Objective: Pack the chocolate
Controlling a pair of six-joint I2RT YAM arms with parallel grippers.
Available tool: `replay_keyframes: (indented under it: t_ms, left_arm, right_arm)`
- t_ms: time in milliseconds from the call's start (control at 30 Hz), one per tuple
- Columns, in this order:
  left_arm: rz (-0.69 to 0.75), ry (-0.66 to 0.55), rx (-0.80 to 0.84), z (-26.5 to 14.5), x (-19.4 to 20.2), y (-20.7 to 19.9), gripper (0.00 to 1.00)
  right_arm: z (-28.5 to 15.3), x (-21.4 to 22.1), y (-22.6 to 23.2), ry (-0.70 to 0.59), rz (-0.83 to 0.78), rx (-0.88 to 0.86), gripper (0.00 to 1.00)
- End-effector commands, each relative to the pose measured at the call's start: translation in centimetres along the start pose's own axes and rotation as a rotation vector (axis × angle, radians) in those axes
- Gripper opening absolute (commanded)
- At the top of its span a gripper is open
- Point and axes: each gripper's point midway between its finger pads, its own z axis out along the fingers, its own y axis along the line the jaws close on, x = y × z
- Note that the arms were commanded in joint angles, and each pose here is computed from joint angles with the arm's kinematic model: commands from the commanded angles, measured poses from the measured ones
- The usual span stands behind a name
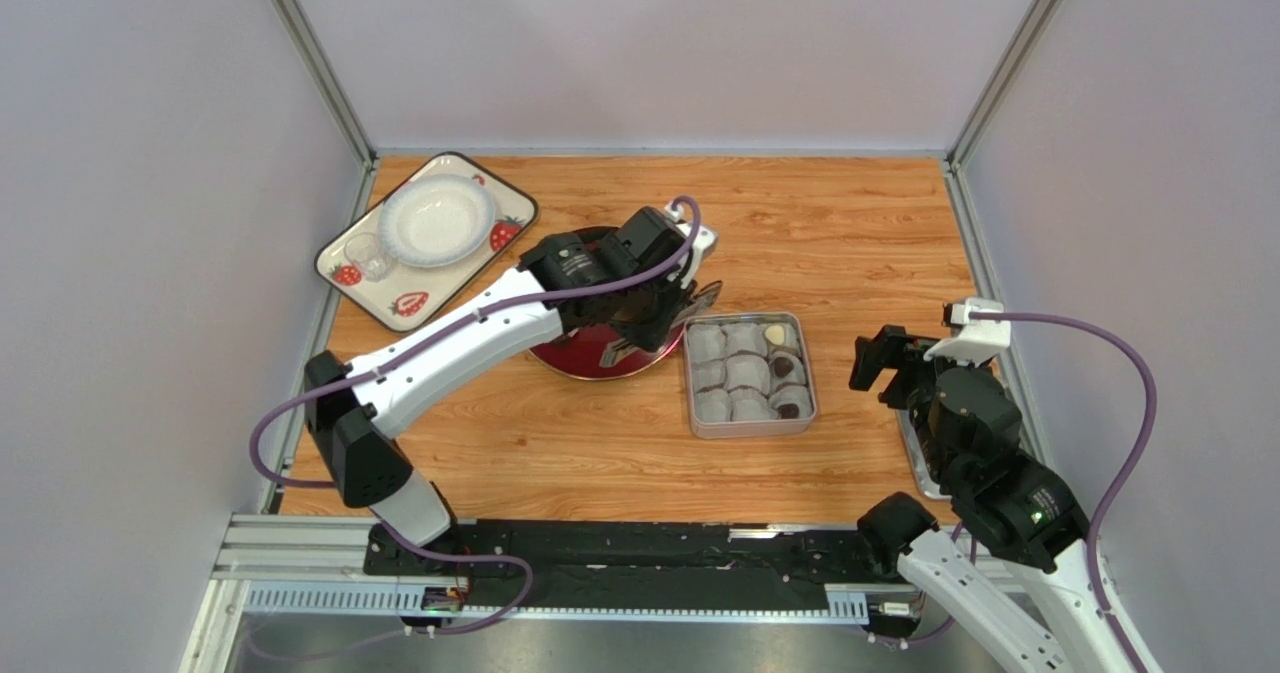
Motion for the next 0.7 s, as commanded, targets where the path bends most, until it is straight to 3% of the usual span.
replay_keyframes:
  t_ms: [0,333,667]
  left_arm:
    - [-0.091,-0.038,-0.072,-2.1,1.4,3.1,0.34]
    - [-0.226,0.025,-0.181,-1.9,6.6,8.3,0.36]
    - [-0.282,0.08,-0.209,0.0,6.6,8.7,0.45]
  right_arm:
    - [0.2,-0.7,0.3,-0.026,0.005,-0.009,0.83]
    - [0.3,-0.6,0.4,-0.022,0.001,-0.01,0.82]
    - [0.2,-0.7,0.4,-0.025,0.005,-0.011,0.82]
